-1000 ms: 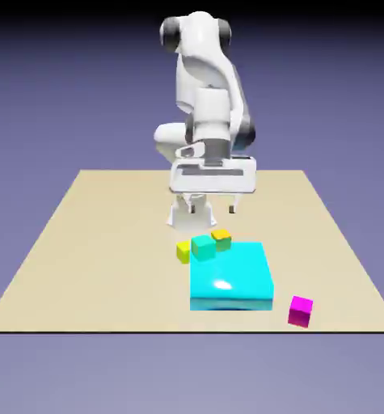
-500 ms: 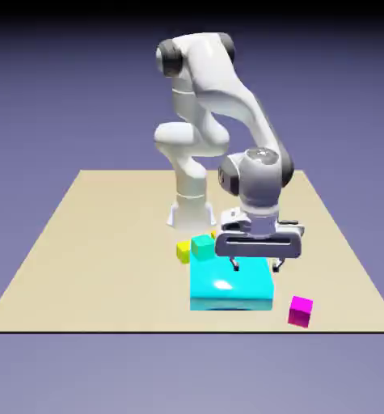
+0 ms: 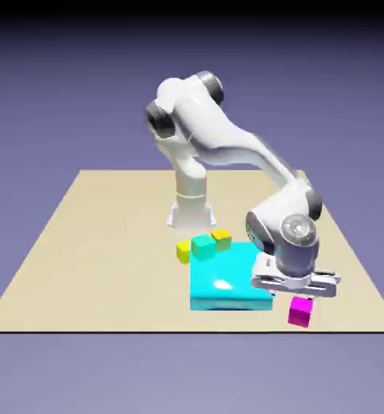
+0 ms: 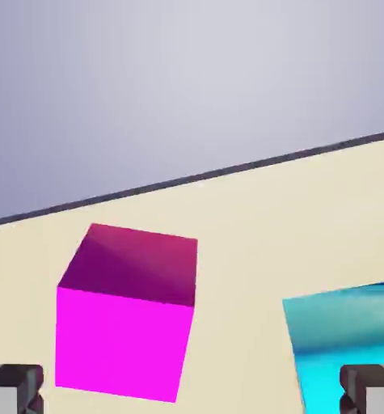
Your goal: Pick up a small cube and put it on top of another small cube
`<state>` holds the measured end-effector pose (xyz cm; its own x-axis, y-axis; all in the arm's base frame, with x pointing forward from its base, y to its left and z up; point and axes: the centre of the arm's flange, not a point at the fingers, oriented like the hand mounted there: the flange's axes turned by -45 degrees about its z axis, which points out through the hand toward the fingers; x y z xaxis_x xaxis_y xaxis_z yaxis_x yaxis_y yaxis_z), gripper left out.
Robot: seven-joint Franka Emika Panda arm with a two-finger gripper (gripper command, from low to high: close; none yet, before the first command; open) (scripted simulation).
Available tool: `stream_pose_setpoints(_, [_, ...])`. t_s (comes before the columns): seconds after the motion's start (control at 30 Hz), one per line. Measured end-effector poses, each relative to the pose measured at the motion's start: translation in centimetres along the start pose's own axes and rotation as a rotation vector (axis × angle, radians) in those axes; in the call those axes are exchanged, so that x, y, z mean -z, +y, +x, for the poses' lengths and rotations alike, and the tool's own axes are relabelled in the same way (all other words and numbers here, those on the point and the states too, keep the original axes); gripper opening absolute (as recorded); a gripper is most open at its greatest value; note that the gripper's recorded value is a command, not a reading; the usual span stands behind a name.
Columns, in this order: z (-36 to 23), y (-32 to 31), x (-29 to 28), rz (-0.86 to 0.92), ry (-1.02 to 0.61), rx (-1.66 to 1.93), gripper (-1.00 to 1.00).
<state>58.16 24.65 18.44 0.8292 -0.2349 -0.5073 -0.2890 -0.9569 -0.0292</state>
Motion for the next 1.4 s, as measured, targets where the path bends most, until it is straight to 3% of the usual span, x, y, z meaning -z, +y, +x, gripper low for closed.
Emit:
stream_pose_setpoints(0.27, [2.5, -0.8, -1.4, 0.042, -0.199, -0.106, 0.0])
stream_pose_setpoints(0.37, [2.6, -1.0, -7.7, 0.042, -0.199, -0.107, 0.0])
stream_pose_setpoints(0.4, [2.6, -1.0, -8.0, 0.042, -0.199, -0.106, -1.0])
stream_pose_setpoints(0.47, [2.6, -1.1, -8.0, 0.043, -0.2, -0.107, -1.0])
stream_pose_setpoints(0.6, [2.6, -0.9, -0.8, 0.032, -0.172, -0.062, -1.0])
stream_pose_setpoints(1.0, [-5.1, 2.0, 0.3, -0.329, -0.071, 0.342, -1.0])
stream_pose_setpoints(1.4, [-13.1, 11.0, 1.6, -0.449, -0.153, 0.421, -1.0])
